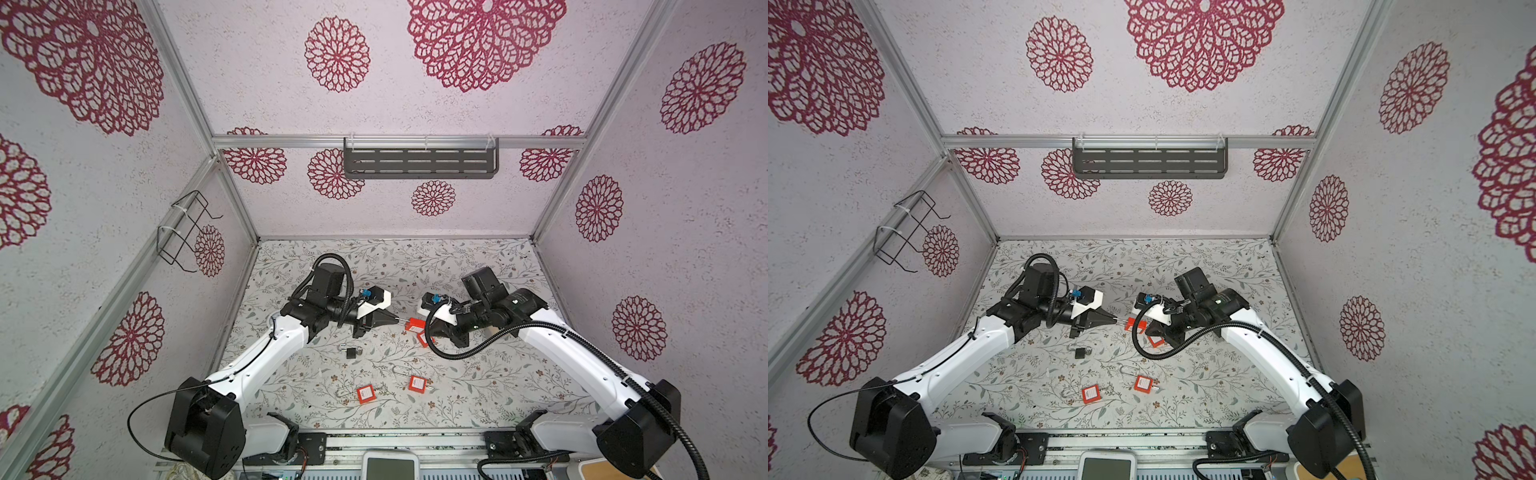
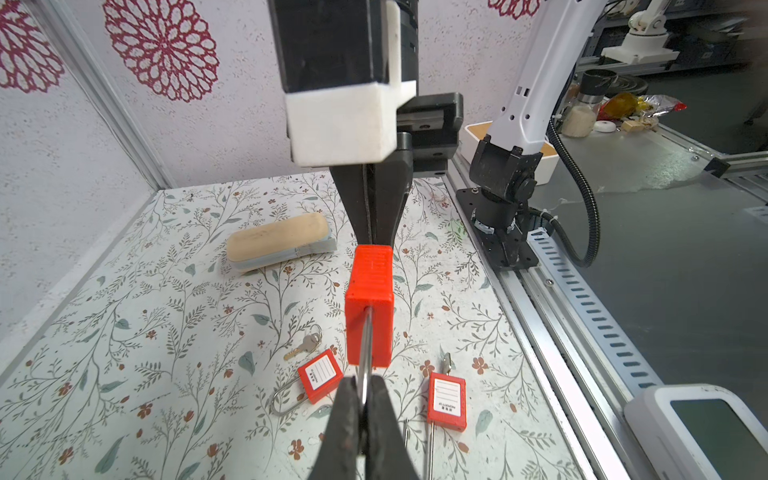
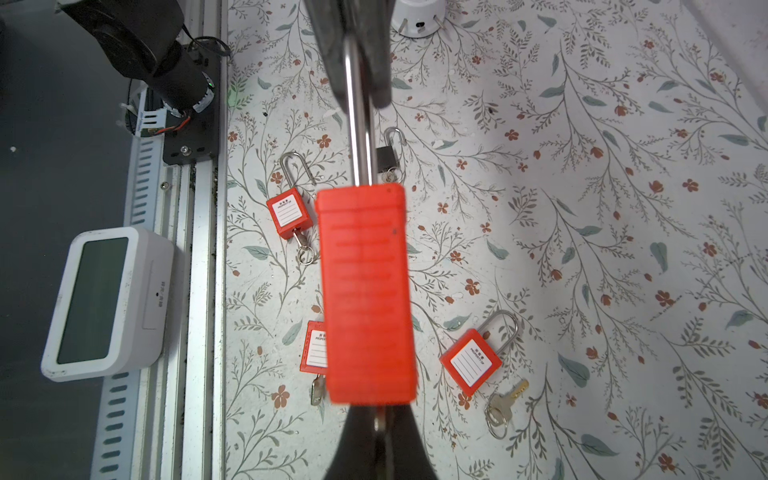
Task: Lock with the key
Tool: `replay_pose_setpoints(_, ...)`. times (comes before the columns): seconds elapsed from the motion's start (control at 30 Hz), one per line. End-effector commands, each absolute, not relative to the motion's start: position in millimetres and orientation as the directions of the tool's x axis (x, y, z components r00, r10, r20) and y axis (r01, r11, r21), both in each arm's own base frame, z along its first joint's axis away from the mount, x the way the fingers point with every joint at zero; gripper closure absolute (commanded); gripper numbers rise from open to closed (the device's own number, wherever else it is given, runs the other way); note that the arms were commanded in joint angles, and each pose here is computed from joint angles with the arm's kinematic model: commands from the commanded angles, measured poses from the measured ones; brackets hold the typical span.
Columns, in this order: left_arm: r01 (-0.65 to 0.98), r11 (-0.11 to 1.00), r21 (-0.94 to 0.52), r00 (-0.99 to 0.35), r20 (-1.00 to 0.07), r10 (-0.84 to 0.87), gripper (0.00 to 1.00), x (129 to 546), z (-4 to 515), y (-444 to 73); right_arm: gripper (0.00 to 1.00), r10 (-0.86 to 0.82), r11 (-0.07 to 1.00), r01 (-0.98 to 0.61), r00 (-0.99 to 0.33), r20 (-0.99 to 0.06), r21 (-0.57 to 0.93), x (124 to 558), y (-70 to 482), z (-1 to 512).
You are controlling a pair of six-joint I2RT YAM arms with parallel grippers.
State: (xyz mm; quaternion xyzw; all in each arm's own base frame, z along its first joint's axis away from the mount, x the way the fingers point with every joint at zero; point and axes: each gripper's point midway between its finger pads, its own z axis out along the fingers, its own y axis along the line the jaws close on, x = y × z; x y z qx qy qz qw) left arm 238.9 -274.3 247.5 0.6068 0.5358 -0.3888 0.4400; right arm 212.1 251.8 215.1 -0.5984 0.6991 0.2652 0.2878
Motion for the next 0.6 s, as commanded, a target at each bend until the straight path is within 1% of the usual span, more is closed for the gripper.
replay_pose_setpoints(0.0,0.990,-0.036,0.139,0.143,-0.940,0.309,1.00,231.1,256.9,-261.5,1.00,-0.672,0.206,-0.979,-0.143,-0.727,0.002,218.7,236.5,222.6)
replay_pose_setpoints(0.47,0.991,-0.026,0.135,0.136,-0.940,0.312,1.00,225.1,257.7,-256.5,1.00,-0.668,0.206,-0.979,-0.141,-0.731,0.000,211.5,232.6,220.8)
replay_pose_setpoints(0.57,0.990,-0.039,0.136,0.141,-0.940,0.311,1.00,223.1,258.5,-259.8,1.00,-0.683,0.202,-0.979,-0.144,-0.716,0.003,213.3,232.2,218.3)
